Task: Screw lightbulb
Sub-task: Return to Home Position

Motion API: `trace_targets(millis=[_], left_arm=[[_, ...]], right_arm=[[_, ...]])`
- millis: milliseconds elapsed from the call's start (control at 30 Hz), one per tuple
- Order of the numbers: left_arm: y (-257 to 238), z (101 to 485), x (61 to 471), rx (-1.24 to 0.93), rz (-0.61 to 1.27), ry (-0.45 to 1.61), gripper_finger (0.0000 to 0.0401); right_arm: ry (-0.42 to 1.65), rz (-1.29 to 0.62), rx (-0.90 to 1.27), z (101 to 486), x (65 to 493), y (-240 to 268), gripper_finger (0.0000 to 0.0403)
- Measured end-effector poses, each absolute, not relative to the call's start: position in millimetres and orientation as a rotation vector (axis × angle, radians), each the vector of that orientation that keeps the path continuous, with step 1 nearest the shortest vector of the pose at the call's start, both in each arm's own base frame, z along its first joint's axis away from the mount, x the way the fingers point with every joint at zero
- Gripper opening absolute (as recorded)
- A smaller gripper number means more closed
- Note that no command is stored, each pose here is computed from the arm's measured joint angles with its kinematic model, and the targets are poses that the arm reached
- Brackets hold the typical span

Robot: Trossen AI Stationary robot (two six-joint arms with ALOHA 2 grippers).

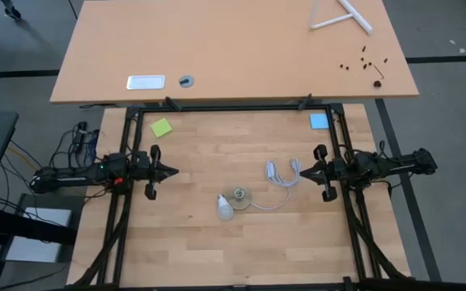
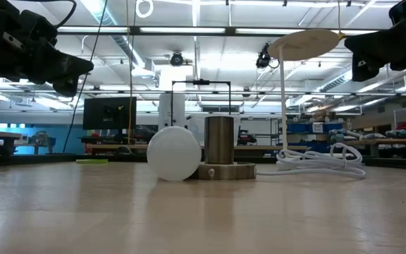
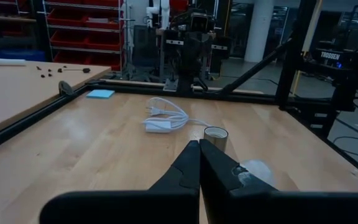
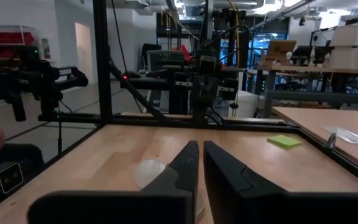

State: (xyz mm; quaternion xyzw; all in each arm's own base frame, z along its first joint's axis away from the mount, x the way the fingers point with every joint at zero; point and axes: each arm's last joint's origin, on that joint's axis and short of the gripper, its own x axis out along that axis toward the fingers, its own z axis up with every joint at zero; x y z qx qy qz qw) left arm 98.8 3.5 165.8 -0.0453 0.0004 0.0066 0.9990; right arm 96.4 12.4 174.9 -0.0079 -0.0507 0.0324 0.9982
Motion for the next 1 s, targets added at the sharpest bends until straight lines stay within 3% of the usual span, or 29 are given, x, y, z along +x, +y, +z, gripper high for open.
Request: trace_targets(millis=[1000], left_arm=[[3.4,165.7,98.8,-0.091,0.013,0.000,0.0005]], right_arm=[[-0.102,0.065,-0.017,174.9,96.4,12.5,0.0032]])
